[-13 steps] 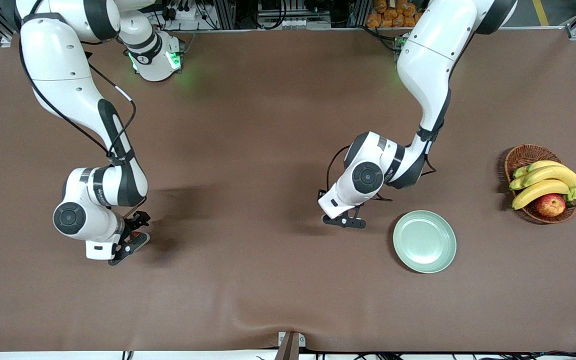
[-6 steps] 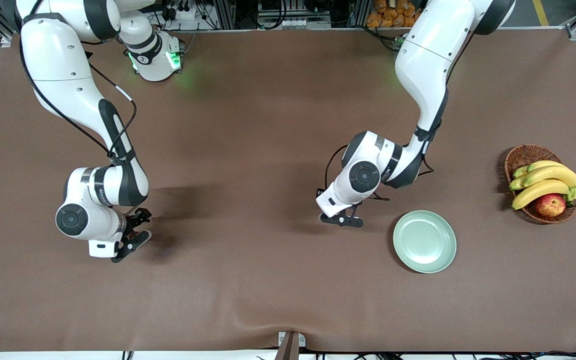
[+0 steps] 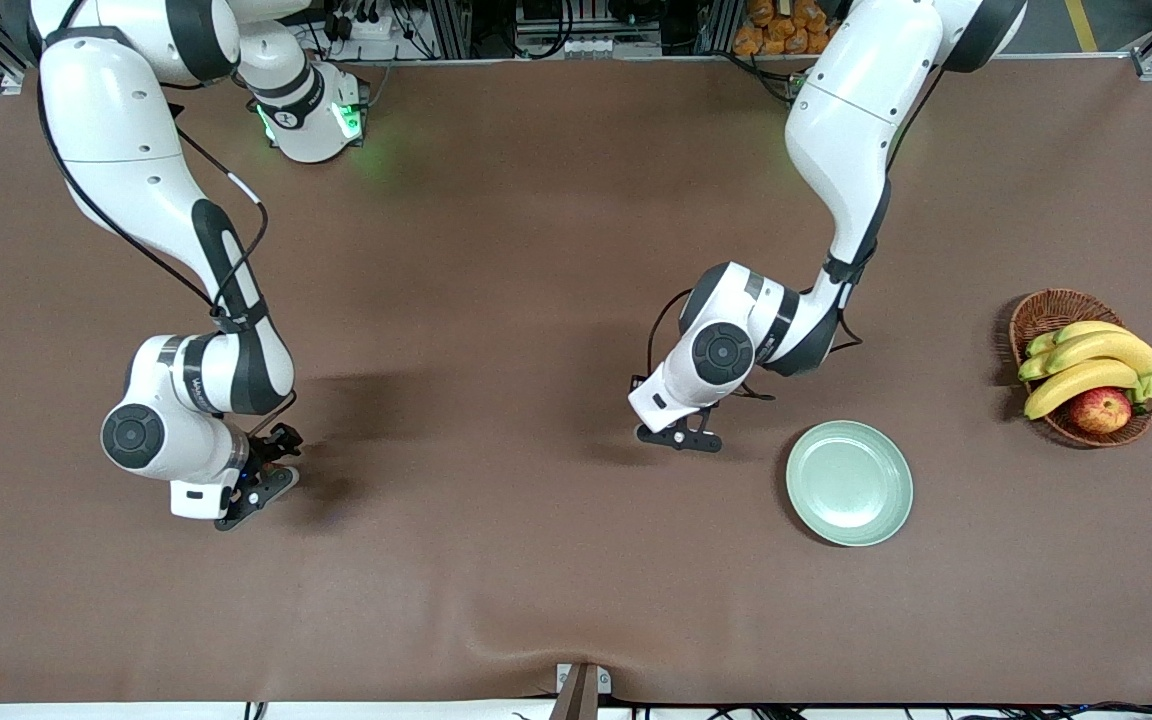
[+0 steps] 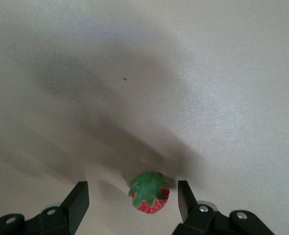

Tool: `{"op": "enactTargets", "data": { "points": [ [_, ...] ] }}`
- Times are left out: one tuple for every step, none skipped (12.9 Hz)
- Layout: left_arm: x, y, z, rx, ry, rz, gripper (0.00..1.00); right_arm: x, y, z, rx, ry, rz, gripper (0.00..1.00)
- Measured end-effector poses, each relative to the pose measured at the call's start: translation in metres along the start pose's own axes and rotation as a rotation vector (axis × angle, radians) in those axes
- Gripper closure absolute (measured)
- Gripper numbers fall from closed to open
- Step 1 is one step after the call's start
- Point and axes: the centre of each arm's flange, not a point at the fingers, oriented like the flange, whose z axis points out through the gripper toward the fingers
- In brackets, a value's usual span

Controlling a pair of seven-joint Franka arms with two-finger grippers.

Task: Collect all strawberries into plate
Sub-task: 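Carry the strawberry to the plate with the left gripper and release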

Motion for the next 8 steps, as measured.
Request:
{"op": "enactTargets", "data": {
  "points": [
    [0.000, 0.000, -0.001, 0.000, 0.001, 0.000, 0.68, 0.000, 0.001, 0.000, -0.003, 0.004, 0.002, 0.18],
    [0.001, -0.002, -0.001, 0.002, 0.000, -0.002, 0.68, -0.001, 0.002, 0.001, -0.005, 0.005, 0.003, 0.18],
    [0.002, -0.004, -0.002, 0.004, -0.004, -0.004, 0.68, -0.002, 0.004, 0.004, -0.004, 0.003, 0.006, 0.18],
    [0.003, -0.006, -0.006, 0.005, -0.007, -0.008, 0.68, -0.004, 0.005, 0.006, -0.003, 0.001, 0.008, 0.18],
    [0.006, -0.010, -0.013, 0.007, -0.008, -0.014, 0.68, -0.005, 0.006, 0.009, -0.002, 0.000, 0.010, 0.18],
    [0.009, -0.015, -0.023, 0.008, -0.006, -0.022, 0.68, -0.005, 0.007, 0.009, -0.002, -0.001, 0.009, 0.19],
    [0.013, -0.023, -0.038, 0.009, 0.001, -0.034, 0.68, -0.005, 0.007, 0.009, -0.003, 0.000, 0.001, 0.19],
    [0.018, -0.034, -0.054, 0.011, 0.016, -0.044, 0.68, -0.005, 0.007, 0.009, -0.003, 0.000, -0.007, 0.20]
  ]
}}
